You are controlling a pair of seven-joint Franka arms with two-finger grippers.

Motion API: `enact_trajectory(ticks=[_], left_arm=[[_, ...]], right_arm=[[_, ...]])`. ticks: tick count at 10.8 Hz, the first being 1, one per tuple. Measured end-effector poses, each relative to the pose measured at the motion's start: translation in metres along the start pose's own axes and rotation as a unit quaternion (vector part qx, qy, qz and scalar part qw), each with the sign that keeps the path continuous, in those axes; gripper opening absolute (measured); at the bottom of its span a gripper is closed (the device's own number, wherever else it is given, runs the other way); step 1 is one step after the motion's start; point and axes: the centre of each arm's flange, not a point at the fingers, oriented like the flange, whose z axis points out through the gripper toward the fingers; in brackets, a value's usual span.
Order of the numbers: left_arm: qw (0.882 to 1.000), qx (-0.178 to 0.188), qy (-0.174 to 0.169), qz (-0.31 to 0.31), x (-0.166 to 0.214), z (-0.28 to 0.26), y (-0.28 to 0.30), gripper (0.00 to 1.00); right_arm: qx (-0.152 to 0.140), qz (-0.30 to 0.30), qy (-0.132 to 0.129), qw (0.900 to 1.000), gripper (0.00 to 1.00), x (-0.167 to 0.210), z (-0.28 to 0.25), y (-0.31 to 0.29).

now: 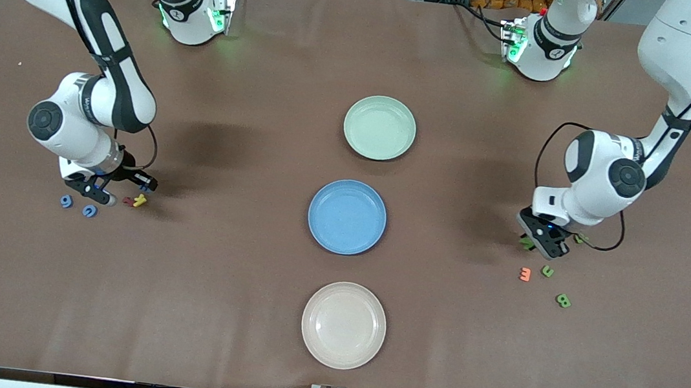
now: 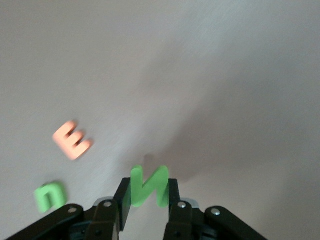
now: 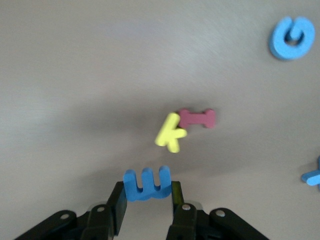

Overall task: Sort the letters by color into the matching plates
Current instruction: 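Carry the E to the blue plate while the left gripper carries N to green plate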

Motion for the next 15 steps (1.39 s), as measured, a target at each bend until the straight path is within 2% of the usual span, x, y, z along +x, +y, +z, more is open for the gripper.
enact_trajectory(ticks=[2, 5, 10, 12, 15], left_arm=[[0.999, -0.019, -0.002, -0.029, 0.032, -0.011, 0.032, 0.33], [0.995, -0.046, -0.016, -0.086, 0.082, -0.026, 0.098, 0.33], [0.983, -0.057, -0.051, -0.169, 0.140, -0.032, 0.225, 0.33], [0.971, -0.058, -0.062, -0.223, 0.152, -0.032, 0.274, 0.33], [0.945, -0.061, -0.085, -0.309, 0.152, -0.032, 0.337, 0.33]], right_arm=[[0.009, -0.032, 0.003, 0.999, 0.41, 0.007, -0.029, -0.038], [0.024, -0.092, 0.027, 0.995, 0.41, -0.001, -0.052, -0.108], [0.033, -0.185, 0.002, 0.982, 0.41, -0.049, -0.073, -0.233], [0.043, -0.209, 0.001, 0.977, 0.41, -0.064, -0.064, -0.282], [0.055, -0.232, -0.005, 0.971, 0.41, -0.080, -0.036, -0.346]])
